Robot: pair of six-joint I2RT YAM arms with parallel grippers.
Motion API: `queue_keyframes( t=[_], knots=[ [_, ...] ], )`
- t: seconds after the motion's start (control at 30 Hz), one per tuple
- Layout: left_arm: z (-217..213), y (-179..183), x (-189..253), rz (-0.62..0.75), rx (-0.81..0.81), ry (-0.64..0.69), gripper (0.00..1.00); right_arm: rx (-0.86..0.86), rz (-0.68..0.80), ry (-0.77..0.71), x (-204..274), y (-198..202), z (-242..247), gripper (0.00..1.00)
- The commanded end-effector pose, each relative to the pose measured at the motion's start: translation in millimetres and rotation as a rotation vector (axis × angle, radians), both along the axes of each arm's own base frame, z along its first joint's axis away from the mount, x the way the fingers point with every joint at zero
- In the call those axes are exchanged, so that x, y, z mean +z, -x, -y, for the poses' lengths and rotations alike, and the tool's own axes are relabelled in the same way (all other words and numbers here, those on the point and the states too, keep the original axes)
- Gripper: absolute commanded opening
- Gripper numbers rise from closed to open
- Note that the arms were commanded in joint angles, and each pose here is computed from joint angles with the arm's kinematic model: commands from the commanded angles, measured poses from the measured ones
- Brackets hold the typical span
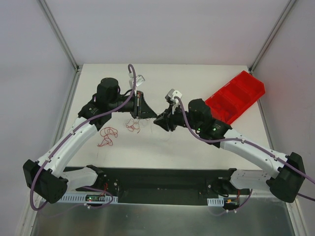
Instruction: Untangle the cables
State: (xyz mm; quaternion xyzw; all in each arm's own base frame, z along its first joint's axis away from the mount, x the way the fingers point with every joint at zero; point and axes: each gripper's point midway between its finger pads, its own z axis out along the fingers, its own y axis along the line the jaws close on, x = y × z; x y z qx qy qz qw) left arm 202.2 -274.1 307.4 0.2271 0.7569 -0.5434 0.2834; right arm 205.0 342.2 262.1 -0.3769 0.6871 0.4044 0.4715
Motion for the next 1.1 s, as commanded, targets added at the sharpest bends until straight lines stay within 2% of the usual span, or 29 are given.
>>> queue_keyframes(
  t=[0.0, 0.17, 0.23, 0.27, 0.3, 0.33, 0.4, 0.43, 0.53, 0.7, 0.83, 0.93, 1.07],
  knots=[
    [0, -6, 18, 0.047, 0.017, 0.027, 0.0, -0.106, 0.113, -0.051, 27, -12, 5, 0.26],
    [2, -9, 21, 0.045, 0.018, 0.03, 0.0, -0.141, 0.122, -0.08, 32, -14, 5, 0.03],
    [1, -11, 21, 0.042, 0.025, 0.03, 0.02, -0.162, 0.121, -0.095, 33, -16, 6, 0.0],
    [0, -13, 20, 0.039, 0.034, 0.029, 0.15, -0.172, 0.12, -0.098, 33, -17, 7, 0.0],
    [-4, -15, 20, 0.038, 0.052, 0.028, 0.33, -0.175, 0.12, -0.098, 32, -17, 8, 0.0],
    [-7, -18, 20, 0.036, 0.071, 0.028, 0.46, -0.19, 0.121, -0.095, 30, -18, 11, 0.0],
    [-17, -26, 20, 0.052, 0.125, 0.024, 0.62, -0.249, 0.122, -0.087, 25, -24, 21, 0.0],
    [-22, -30, 18, 0.054, 0.153, 0.018, 0.76, -0.275, 0.117, -0.084, 22, -27, 27, 0.0],
    [-39, -41, 20, 0.092, 0.231, -0.004, 0.94, -0.405, 0.097, -0.056, 15, -43, 58, 0.0],
    [-60, -56, 21, 0.19, 0.328, -0.113, 0.98, -0.668, 0.075, -0.033, 31, -71, 131, 0.0],
    [-70, -69, 14, 0.241, 0.37, -0.199, 0.99, -0.936, 0.045, 0.05, 40, -92, 206, 0.0],
    [-74, -76, 1, 0.243, 0.388, -0.242, 0.99, -1.111, 0.051, 0.085, 54, -106, 258, 0.0],
    [-77, -82, -22, 0.238, 0.394, -0.287, 0.98, -1.297, 0.045, 0.062, 75, -125, 317, 0.0]
  ],
)
